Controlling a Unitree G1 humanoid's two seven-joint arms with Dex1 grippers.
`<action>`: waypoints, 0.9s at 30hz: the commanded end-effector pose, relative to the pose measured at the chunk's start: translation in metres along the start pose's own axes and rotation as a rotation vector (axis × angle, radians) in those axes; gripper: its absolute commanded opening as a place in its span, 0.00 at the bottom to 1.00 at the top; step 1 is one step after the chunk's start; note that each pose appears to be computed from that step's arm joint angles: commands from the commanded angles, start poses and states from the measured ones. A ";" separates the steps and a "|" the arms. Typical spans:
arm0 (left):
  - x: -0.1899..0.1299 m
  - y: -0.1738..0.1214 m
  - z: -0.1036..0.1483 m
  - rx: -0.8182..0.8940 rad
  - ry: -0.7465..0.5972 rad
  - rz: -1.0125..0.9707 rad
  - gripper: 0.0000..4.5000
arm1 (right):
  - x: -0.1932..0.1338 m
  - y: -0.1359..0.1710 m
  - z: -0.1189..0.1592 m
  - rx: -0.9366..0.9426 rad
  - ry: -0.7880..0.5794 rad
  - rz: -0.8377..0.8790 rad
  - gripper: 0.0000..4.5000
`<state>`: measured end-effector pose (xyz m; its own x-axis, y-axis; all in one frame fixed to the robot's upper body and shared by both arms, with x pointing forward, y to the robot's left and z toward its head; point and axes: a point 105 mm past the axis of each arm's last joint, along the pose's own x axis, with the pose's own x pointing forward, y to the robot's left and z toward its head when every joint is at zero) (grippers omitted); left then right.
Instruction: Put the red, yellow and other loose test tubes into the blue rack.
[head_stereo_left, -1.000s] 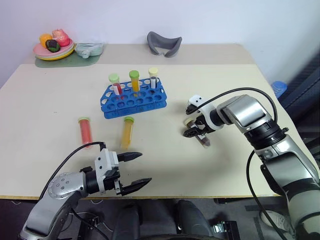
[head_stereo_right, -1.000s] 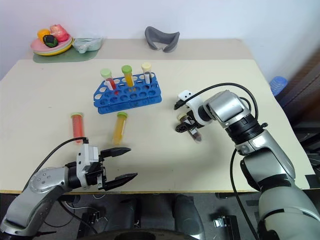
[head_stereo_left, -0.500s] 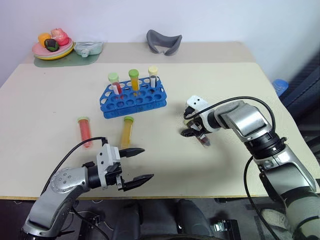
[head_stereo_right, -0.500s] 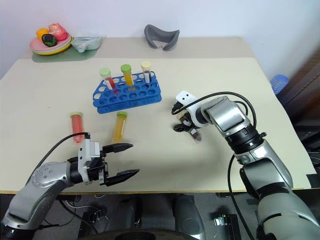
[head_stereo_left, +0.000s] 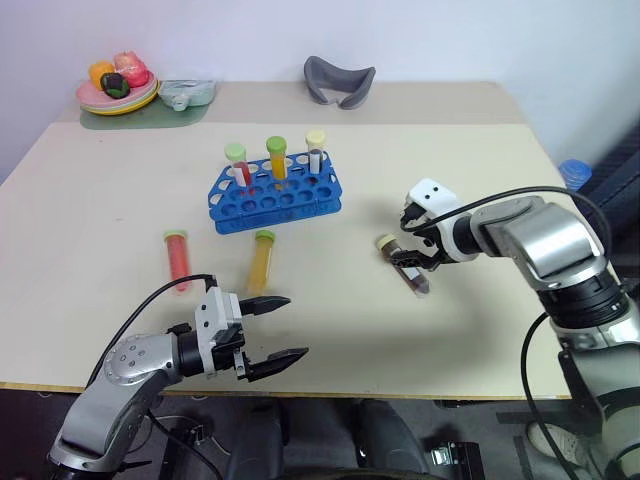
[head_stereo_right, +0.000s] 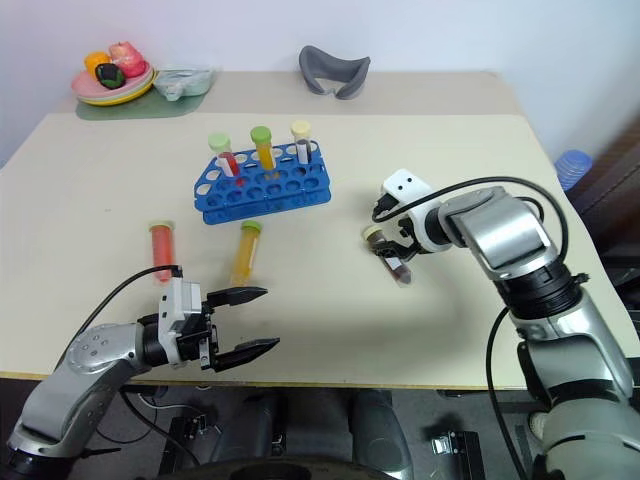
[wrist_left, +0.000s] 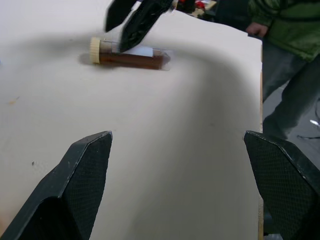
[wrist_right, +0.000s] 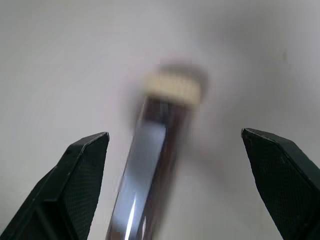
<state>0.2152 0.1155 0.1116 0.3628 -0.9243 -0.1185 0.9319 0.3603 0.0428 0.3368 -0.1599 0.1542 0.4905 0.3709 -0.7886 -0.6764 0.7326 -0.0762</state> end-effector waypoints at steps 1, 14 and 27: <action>0.005 -0.004 0.005 0.003 -0.024 -0.035 0.95 | -0.011 0.009 0.009 0.027 0.055 0.060 0.97; 0.010 -0.010 0.003 -0.019 -0.036 -0.045 0.95 | 0.002 0.018 0.003 0.056 0.311 0.182 0.97; 0.008 -0.024 -0.004 -0.058 -0.046 0.008 0.95 | 0.023 -0.018 -0.001 -0.078 0.469 0.114 0.97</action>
<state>0.1997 0.1057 0.0973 0.3847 -0.9175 -0.1011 0.9191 0.3909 -0.0502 0.3555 -0.1603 0.1369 0.1109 0.1767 -0.9780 -0.7468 0.6641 0.0353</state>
